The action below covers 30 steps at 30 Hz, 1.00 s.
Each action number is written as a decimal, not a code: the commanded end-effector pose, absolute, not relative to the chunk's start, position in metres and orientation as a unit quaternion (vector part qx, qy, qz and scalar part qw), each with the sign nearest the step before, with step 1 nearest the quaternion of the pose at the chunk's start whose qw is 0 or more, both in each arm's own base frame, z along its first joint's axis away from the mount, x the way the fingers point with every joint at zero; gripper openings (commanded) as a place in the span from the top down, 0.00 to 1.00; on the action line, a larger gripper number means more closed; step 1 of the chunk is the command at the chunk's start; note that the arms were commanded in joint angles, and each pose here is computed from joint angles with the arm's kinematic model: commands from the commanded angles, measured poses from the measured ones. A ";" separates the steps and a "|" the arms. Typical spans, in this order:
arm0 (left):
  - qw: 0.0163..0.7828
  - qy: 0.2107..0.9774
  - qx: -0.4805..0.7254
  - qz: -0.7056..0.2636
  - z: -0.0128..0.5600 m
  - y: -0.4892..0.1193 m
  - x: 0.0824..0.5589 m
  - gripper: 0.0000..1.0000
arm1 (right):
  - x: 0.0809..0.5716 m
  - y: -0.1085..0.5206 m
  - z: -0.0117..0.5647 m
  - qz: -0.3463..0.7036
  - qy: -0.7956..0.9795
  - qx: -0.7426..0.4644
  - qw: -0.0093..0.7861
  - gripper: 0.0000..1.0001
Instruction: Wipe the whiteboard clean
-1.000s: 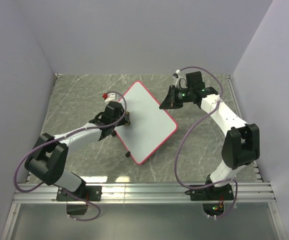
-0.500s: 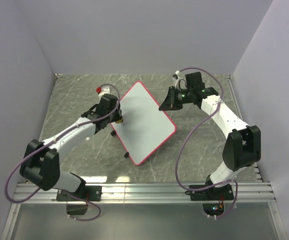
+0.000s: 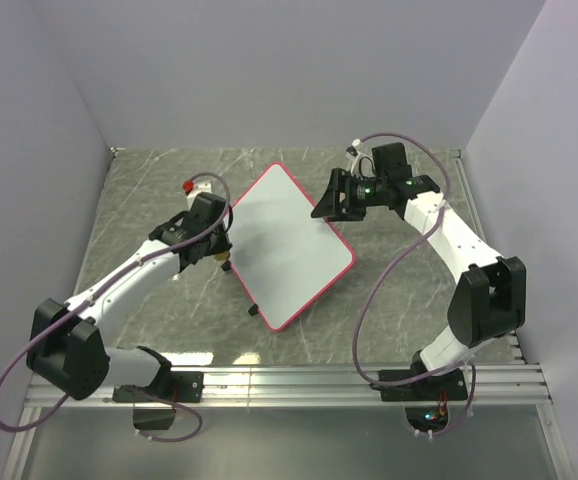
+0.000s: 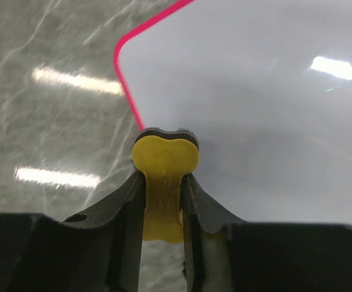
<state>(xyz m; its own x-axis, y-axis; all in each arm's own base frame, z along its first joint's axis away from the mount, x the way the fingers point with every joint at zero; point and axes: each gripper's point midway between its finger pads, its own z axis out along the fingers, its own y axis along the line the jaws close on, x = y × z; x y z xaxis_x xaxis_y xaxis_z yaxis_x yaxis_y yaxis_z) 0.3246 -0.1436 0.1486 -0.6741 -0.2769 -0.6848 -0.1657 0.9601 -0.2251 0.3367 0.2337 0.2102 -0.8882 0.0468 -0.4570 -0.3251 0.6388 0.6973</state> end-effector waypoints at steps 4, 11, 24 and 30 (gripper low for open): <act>0.369 0.918 -0.142 -0.037 0.149 -0.115 0.288 1.00 | 0.335 0.232 0.242 0.415 0.861 -0.105 0.274 0.23; 0.300 0.938 -0.172 0.006 0.099 -0.096 0.249 1.00 | 0.339 0.225 0.241 0.393 0.866 -0.100 0.291 0.14; 0.246 0.948 -0.199 0.034 0.061 -0.103 0.250 0.59 | 0.314 0.182 0.290 0.347 0.861 -0.043 0.368 0.10; 0.195 0.958 -0.205 0.054 0.025 -0.102 0.234 0.35 | 0.283 0.162 0.292 0.336 0.855 -0.021 0.395 0.04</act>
